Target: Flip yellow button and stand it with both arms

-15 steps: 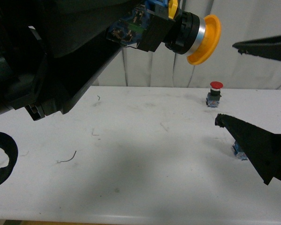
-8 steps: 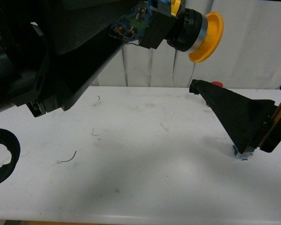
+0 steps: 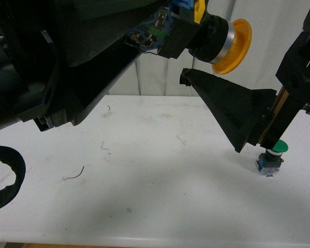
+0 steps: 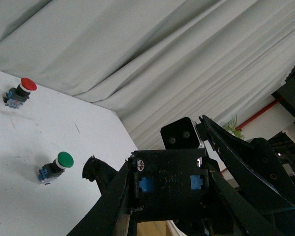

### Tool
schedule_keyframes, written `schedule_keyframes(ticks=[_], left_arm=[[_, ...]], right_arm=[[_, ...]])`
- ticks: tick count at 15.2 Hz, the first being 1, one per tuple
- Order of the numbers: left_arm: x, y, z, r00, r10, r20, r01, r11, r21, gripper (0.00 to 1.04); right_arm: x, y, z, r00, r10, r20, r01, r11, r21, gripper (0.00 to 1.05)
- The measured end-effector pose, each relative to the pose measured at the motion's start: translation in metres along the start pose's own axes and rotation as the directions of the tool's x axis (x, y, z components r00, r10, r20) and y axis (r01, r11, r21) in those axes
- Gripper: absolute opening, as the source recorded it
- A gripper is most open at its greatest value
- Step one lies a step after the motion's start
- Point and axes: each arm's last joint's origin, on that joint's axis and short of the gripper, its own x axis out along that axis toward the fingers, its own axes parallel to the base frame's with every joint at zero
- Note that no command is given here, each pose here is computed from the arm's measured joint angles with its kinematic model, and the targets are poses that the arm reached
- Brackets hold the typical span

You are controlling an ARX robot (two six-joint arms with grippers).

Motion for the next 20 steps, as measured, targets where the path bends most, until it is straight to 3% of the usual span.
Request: schedule_keyframes(ticks=[2, 5, 8, 10, 16, 20], left_arm=[[0.000, 0.000, 0.000, 1.000, -0.001, 0.001, 0.001, 1.000, 0.001, 0.36], [0.001, 0.001, -0.001, 1.000, 0.005, 0.000, -0.005, 1.000, -0.002, 0.36], [0.001, 0.002, -0.001, 1.000, 0.010, 0.004, -0.010, 1.000, -0.016, 0.36], [0.001, 0.002, 0.000, 1.000, 0.006, 0.005, -0.005, 1.000, -0.029, 0.35], [0.000, 0.002, 0.001, 1.000, 0.007, 0.006, -0.007, 1.000, -0.028, 0.35], [-0.011, -0.005, 0.014, 0.999, 0.003, 0.050, -0.003, 1.000, -0.006, 0.81]], right_arm=[[0.002, -0.004, 0.000, 1.000, -0.012, -0.001, 0.012, 1.000, 0.007, 0.92], [0.004, -0.004, 0.001, 1.000, -0.007, 0.005, 0.007, 1.000, 0.004, 0.62], [0.005, -0.002, 0.001, 1.000, -0.001, 0.022, 0.001, 1.000, 0.009, 0.40], [0.005, -0.002, 0.001, 0.999, -0.003, 0.035, 0.002, 1.000, 0.023, 0.35], [0.005, -0.003, 0.002, 0.999, -0.005, 0.038, 0.004, 1.000, 0.028, 0.35], [0.001, -0.006, 0.008, 0.998, -0.022, 0.056, 0.021, 1.000, 0.016, 0.35]])
